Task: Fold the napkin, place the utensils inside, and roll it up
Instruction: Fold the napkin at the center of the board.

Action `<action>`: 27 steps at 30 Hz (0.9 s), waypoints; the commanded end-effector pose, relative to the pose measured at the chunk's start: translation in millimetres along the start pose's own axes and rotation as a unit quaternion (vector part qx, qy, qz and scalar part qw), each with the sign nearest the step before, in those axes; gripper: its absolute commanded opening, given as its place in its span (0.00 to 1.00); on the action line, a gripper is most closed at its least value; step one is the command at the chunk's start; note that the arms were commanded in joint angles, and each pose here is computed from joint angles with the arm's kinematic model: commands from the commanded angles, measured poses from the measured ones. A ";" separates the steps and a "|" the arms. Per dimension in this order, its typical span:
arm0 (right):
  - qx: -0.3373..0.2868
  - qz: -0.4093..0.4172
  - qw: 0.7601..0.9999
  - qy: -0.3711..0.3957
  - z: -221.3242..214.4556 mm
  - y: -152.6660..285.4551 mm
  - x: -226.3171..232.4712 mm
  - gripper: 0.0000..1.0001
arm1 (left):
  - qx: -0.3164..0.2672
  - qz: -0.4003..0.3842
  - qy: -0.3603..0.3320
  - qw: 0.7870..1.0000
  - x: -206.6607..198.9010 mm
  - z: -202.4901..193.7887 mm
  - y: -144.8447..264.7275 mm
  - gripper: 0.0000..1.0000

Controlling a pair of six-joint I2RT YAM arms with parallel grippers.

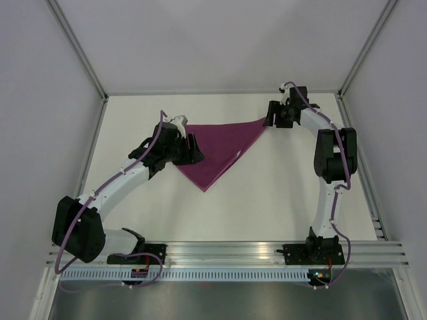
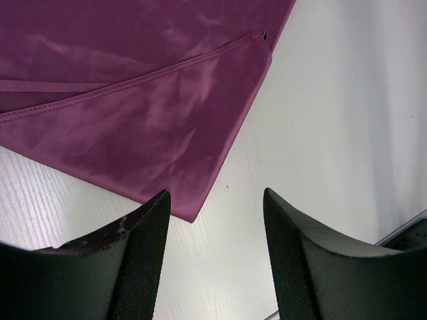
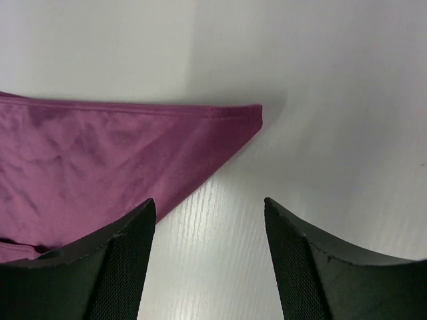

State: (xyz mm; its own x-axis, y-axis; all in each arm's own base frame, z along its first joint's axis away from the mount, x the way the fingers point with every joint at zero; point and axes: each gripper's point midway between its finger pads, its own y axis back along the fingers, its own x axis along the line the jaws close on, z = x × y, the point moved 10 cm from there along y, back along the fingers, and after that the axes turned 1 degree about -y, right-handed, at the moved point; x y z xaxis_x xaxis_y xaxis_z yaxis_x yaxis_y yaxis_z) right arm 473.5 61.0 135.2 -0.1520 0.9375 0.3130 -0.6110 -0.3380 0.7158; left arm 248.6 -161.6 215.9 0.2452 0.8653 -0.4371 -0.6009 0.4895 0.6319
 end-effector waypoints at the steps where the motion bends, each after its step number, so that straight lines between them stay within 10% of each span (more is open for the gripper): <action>1: 0.034 0.051 0.995 -0.073 -3.1 -4.7 4.5 0.73 | -0.011 -0.018 0.014 1.000 -3.9 2.8 -1.3 0.63; 14: 0.031 0.088 0.979 -0.183 -8.2 -41.3 -19.8 0.77 | -0.010 -0.016 0.013 1.000 -2.4 -0.5 0.1 0.63; 27: 0.008 0.085 0.975 -0.205 -4.8 -56.2 -24.5 0.36 | -0.007 -0.009 0.011 1.000 -1.6 -0.8 3.2 0.62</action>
State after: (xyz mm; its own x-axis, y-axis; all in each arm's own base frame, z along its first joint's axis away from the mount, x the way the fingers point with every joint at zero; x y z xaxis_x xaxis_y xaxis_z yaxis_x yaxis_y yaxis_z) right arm 505.7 55.4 91.5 0.0268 0.7751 0.6313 -0.5899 -0.4976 0.6359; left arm 247.0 -161.1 210.8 0.2436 0.8657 -0.4374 -0.5944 0.4896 0.6379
